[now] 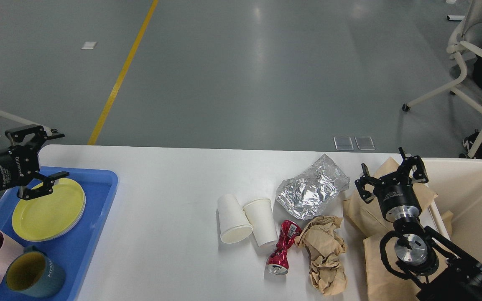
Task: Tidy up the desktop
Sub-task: 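Release the yellow plate and raise the left gripper above the tray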
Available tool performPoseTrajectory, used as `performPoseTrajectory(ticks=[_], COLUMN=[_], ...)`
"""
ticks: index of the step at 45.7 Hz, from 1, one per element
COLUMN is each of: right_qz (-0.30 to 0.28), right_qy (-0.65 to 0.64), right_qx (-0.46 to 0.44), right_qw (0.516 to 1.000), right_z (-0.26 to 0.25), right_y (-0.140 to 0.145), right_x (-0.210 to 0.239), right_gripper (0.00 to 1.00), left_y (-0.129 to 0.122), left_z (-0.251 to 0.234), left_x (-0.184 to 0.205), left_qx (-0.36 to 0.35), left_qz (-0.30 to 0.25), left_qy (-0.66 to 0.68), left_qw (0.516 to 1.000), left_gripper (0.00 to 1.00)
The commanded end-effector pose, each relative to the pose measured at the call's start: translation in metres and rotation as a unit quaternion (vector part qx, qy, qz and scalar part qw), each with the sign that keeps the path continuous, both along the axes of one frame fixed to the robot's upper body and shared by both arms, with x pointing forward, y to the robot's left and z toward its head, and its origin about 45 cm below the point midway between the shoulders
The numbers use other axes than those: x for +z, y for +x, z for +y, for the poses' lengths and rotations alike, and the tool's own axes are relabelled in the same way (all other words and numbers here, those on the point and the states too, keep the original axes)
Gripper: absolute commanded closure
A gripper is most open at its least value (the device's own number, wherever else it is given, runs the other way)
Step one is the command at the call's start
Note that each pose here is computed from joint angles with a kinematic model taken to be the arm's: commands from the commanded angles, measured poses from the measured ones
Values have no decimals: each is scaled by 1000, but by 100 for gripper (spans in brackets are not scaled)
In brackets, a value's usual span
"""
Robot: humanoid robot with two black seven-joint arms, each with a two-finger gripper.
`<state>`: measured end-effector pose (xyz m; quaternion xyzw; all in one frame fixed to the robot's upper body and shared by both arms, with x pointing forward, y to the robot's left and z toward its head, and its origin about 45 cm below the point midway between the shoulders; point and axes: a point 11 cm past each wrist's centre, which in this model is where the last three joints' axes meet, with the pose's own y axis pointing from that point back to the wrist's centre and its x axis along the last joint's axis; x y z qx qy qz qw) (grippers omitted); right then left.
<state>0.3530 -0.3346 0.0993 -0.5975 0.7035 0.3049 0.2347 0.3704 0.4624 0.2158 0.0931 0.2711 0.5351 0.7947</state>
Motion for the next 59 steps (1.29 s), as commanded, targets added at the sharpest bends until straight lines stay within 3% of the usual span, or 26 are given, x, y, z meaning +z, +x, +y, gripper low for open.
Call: performPoseTrajectory(ticks=[1,8,12,20,32,41,59], right_qz=[0,0,0,0,0,0,0], right_qy=[0,0,0,0,0,0,0], right_qx=[0,0,0,0,0,0,0], right_qw=[1000,1000,1000,1000,1000,1000,1000], right_z=[0,0,0,0,0,0,0], right_y=[0,0,0,0,0,0,0], right_x=[0,0,0,0,0,0,0], right_gripper=[0,0,0,0,0,0,0], left_y=[15,41,42,27,-9,-9,-14], left_z=[-16,-48,-64,-92,-126,-123,-123], left_x=[-1,-8,-23,-28,-50,-51,-55], left_qx=[57,154,194,202,230,266,253], left_qz=[-49,-99,-112,-155,-151,-153,-152], left_qy=[-85,-191,-232,-253,-279,-331,-334], left_qw=[994,964,946,933,920,892,895], left_gripper=[4,4,4,4,4,4,4])
